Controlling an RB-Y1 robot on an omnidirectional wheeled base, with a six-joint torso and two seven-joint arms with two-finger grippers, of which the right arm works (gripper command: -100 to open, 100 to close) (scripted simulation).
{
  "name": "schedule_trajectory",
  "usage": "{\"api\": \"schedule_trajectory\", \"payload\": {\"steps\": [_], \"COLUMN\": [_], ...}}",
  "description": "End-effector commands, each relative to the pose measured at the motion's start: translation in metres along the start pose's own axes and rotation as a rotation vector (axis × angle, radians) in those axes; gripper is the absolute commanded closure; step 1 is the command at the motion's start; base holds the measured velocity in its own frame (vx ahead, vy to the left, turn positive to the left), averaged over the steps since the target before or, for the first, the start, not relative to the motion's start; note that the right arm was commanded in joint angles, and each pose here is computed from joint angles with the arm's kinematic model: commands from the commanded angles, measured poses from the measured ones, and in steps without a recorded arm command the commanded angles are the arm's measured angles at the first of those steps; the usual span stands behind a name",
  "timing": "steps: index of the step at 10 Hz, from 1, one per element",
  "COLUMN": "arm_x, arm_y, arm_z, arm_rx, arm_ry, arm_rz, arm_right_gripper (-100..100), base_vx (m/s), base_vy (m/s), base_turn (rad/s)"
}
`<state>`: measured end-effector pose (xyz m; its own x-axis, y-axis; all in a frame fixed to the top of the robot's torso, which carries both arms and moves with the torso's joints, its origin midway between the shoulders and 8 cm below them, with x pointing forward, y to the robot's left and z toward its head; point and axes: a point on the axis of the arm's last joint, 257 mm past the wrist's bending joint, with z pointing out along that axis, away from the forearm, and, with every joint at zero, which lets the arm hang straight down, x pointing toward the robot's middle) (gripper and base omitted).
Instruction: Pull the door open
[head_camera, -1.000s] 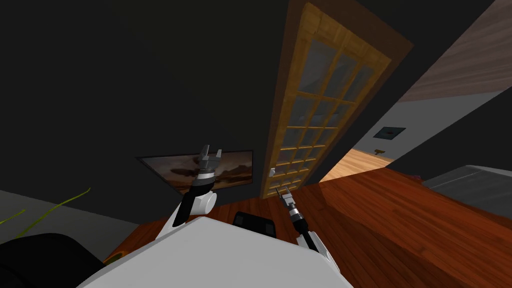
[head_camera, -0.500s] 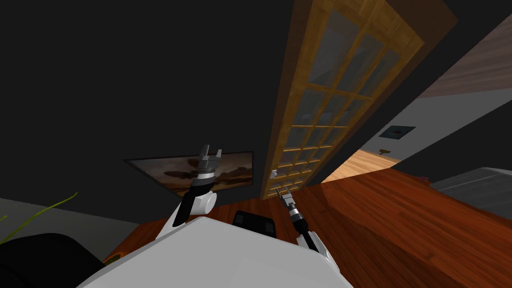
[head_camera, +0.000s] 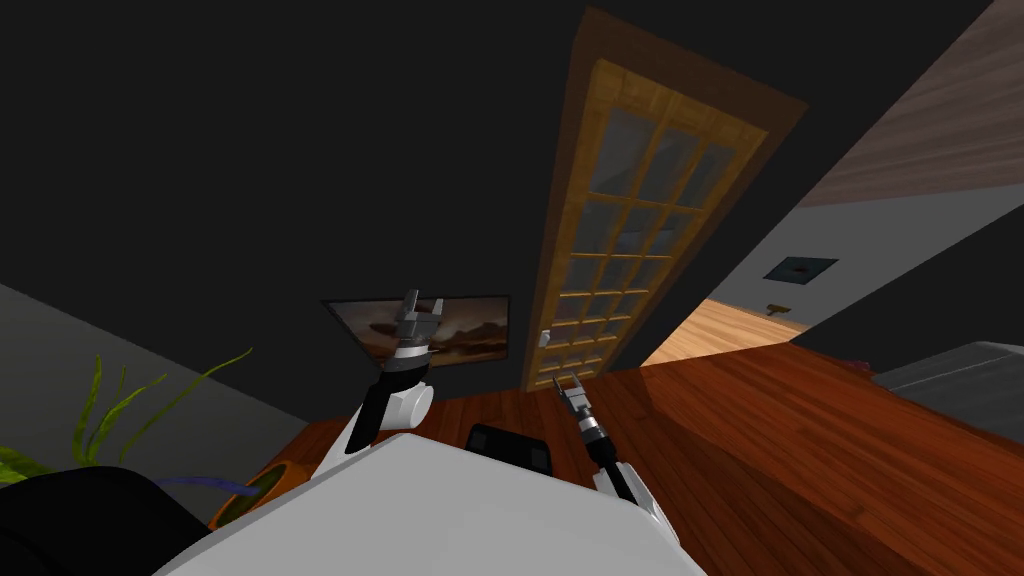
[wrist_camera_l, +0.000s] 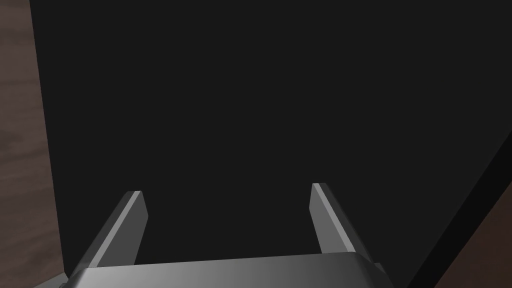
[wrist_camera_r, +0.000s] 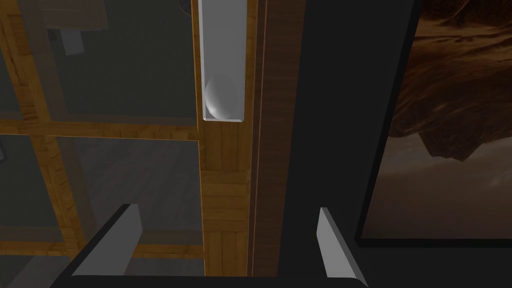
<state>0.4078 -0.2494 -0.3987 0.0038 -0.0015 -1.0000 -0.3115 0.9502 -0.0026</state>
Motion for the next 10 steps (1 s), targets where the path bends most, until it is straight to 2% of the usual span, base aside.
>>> {"api": "schedule_trajectory", "payload": {"steps": [1, 4, 7, 10], "arm_x": [0.000, -0.001, -0.003, -0.004], "arm_y": [-0.003, -0.011, -0.029, -0.050], "arm_z": [0.0007, 0.0024, 0.0057, 0.0088], "arm_rx": [0.010, 0.038, 0.101, 0.182], "arm_ry": [0.000, -0.002, -0.004, -0.004], "arm_rz": [-0.003, -0.011, -0.026, -0.041], "arm_right_gripper": [-100, -100, -100, -100], "base_vx": [-0.183, -0.201, -0.157, -0.027], "base_vy": [-0.040, -0.051, -0.022, -0.007], "base_turn": [0.117, 0.125, 0.218, 0.247]}}
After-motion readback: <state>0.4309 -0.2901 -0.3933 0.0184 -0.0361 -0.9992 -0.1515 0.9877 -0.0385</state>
